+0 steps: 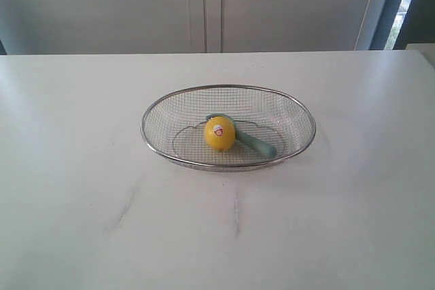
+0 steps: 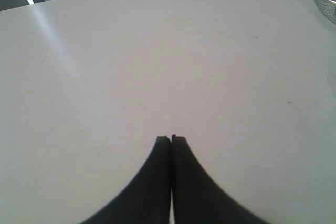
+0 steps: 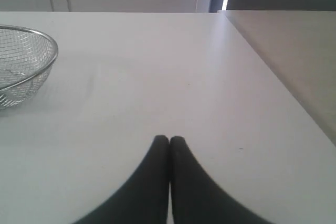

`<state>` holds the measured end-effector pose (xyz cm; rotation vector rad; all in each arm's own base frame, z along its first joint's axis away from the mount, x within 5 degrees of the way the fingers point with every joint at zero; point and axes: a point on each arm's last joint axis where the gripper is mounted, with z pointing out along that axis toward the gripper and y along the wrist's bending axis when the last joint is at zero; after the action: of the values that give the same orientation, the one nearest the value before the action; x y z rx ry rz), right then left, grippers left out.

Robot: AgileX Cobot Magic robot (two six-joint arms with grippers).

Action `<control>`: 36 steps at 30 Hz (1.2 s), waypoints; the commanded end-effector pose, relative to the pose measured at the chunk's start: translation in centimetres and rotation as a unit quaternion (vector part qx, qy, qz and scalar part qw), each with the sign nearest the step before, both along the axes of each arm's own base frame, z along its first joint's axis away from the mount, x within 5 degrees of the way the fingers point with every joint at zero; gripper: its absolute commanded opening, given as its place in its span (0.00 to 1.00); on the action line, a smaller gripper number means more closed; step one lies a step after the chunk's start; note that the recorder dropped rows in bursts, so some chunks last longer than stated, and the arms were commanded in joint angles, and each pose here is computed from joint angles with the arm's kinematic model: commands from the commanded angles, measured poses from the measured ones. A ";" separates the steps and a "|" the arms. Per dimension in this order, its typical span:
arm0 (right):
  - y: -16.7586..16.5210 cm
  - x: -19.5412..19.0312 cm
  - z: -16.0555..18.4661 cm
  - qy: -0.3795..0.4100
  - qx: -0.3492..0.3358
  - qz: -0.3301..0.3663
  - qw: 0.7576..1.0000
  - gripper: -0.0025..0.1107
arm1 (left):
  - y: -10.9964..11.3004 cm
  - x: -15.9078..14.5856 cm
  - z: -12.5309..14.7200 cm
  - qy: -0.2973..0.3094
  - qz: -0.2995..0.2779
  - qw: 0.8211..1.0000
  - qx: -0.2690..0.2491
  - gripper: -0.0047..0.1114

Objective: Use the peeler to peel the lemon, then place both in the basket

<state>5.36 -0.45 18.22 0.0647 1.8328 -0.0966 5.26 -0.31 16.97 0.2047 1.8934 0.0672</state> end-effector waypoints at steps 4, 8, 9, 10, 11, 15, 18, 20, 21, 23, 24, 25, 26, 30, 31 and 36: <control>0.8 0.0 0.1 -0.010 0.005 0.075 0.997 0.02 | 0.0 0.0 -0.1 0.000 0.001 1.000 -0.002 0.04; 1.1 0.0 0.1 -0.011 0.002 0.105 0.994 0.02 | 0.0 0.0 -0.1 0.000 0.001 1.000 -0.002 0.04; 1.1 0.0 0.1 -0.010 0.002 0.108 0.994 0.02 | 0.0 0.0 -0.1 0.000 0.001 1.000 -0.002 0.04; 1.1 0.0 0.1 -0.010 0.001 0.107 0.994 0.02 | 0.0 0.0 -0.1 0.000 0.001 1.000 -0.002 0.04; 1.1 0.0 0.1 -0.010 0.005 0.107 0.994 0.02 | 0.0 0.0 -0.1 0.000 0.001 1.000 -0.002 0.04; 1.0 0.0 0.1 -0.010 0.017 0.101 0.995 0.02 | 0.0 0.0 -0.1 0.000 0.001 1.000 -0.002 0.04; 1.0 0.0 0.1 -0.010 0.017 0.101 0.995 0.02 | 0.0 0.0 -0.1 0.000 0.001 1.000 -0.002 0.04; 1.0 0.0 0.1 -0.010 0.017 0.101 0.995 0.02 | 0.0 0.0 -0.1 0.000 0.001 1.000 -0.002 0.04; 1.0 0.0 0.1 -0.010 0.017 0.101 0.995 0.02 | 0.0 0.0 -0.1 0.000 0.001 1.000 -0.002 0.04; 1.0 0.0 0.1 -0.008 0.017 0.101 0.995 0.02 | 0.0 0.0 -0.1 0.000 0.001 1.000 -0.002 0.04; 1.0 0.0 0.1 -0.007 0.017 0.101 0.995 0.02 | 0.0 0.0 -0.1 0.000 0.001 1.000 -0.002 0.04; 1.0 0.0 0.1 -0.007 0.017 0.101 0.995 0.02 | 0.0 0.0 -0.1 0.000 0.001 1.000 -0.002 0.04; 1.0 0.0 0.1 -0.007 0.017 0.101 0.995 0.02 | 0.0 0.0 -0.1 0.000 0.001 1.000 -0.002 0.04; 1.0 0.0 0.1 -0.007 0.018 0.101 0.995 0.02 | 0.0 0.0 -0.1 0.000 0.001 1.000 -0.002 0.04; 1.0 0.0 0.1 -0.007 0.018 0.101 0.995 0.02 | 0.0 0.0 -0.1 0.000 0.001 1.000 -0.002 0.04; 1.0 0.0 0.1 -0.007 0.018 0.101 0.995 0.02 | 0.0 0.0 -0.1 0.000 0.001 1.000 -0.002 0.04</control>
<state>5.35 0.57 18.23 -0.0968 1.8297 0.0744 5.26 -0.30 16.97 0.2074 1.8932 0.0699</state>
